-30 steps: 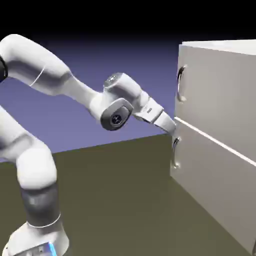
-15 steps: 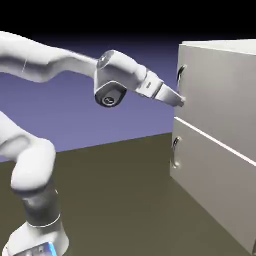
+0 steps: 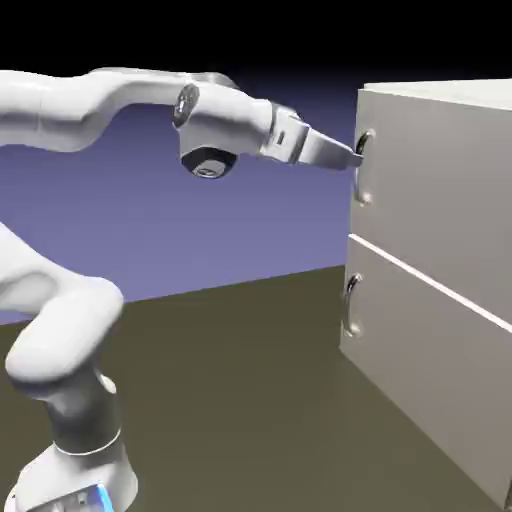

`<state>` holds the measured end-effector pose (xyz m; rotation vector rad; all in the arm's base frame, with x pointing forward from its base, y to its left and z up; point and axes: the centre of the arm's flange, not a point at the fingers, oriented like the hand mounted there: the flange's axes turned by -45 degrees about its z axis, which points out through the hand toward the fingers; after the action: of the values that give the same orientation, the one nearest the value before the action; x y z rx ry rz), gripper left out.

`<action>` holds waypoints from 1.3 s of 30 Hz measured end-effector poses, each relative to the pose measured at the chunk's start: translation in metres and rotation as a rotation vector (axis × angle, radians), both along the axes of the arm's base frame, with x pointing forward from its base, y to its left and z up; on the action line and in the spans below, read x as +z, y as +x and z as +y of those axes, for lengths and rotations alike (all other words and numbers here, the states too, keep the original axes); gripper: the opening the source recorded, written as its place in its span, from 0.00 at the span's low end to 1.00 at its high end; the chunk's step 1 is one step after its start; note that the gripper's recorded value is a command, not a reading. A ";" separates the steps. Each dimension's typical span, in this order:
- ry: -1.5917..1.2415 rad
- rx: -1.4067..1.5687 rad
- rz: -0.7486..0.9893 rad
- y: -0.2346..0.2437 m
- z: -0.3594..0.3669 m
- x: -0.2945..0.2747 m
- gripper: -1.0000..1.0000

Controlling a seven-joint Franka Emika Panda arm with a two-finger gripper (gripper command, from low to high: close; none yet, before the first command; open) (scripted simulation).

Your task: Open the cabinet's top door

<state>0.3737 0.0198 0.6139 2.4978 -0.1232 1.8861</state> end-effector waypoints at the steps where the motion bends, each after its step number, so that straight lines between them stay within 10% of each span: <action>1: -0.001 0.000 -0.013 0.000 0.004 0.001 0.50; 39: -0.055 0.026 -0.276 0.128 0.147 -0.113 0.50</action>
<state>0.5014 0.1664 0.5006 2.2025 -0.0388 2.2024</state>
